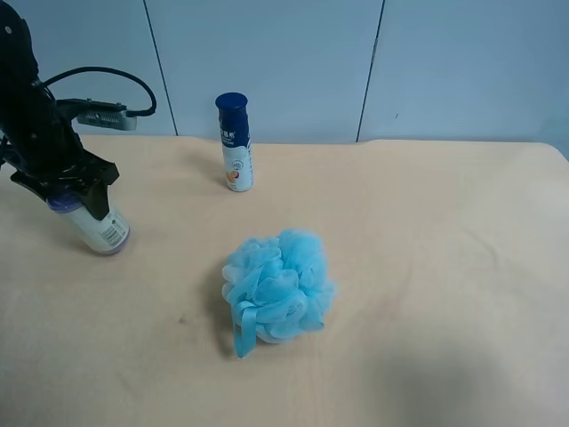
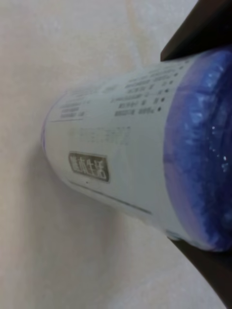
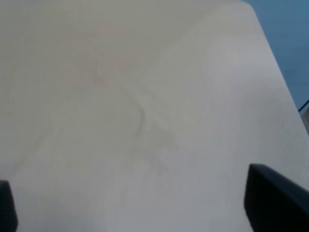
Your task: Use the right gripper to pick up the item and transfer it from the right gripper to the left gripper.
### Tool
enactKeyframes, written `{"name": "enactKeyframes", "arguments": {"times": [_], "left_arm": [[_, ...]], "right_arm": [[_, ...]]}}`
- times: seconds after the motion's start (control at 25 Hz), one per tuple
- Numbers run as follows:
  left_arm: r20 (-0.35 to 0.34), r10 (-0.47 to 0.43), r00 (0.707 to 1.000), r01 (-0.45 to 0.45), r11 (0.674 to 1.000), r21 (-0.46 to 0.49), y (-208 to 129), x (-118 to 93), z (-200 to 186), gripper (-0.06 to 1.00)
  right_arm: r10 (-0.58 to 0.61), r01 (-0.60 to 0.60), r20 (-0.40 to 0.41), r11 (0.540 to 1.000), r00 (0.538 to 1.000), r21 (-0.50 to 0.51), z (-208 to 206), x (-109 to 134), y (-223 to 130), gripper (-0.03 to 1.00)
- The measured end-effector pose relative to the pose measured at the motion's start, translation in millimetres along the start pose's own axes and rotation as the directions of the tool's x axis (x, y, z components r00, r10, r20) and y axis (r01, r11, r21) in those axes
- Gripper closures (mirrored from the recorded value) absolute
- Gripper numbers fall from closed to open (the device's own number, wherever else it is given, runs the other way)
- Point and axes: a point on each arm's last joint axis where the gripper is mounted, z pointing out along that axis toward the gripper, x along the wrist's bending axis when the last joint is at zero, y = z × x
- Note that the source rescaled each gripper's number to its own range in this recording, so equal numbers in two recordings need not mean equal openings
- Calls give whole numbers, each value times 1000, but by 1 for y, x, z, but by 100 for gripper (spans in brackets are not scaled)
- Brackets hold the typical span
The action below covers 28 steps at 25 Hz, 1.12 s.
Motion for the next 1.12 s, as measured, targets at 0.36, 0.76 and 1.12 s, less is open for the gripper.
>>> {"name": "enactKeyframes", "arguments": {"times": [0.36,0.76,1.12], "left_arm": [[-11,62,998,-62,997,35,4,-19,13,94],[-32,76,997,-74,996,51,4,-17,17,94],[-33,67,997,-66,997,41,5,-17,14,29]], "right_arm": [[0,0,0,1000,1000,0,0,0,0,19],[0,0,0,1000,1000,0,0,0,0,19],[0,0,0,1000,1000,0,0,0,0,19]]}}
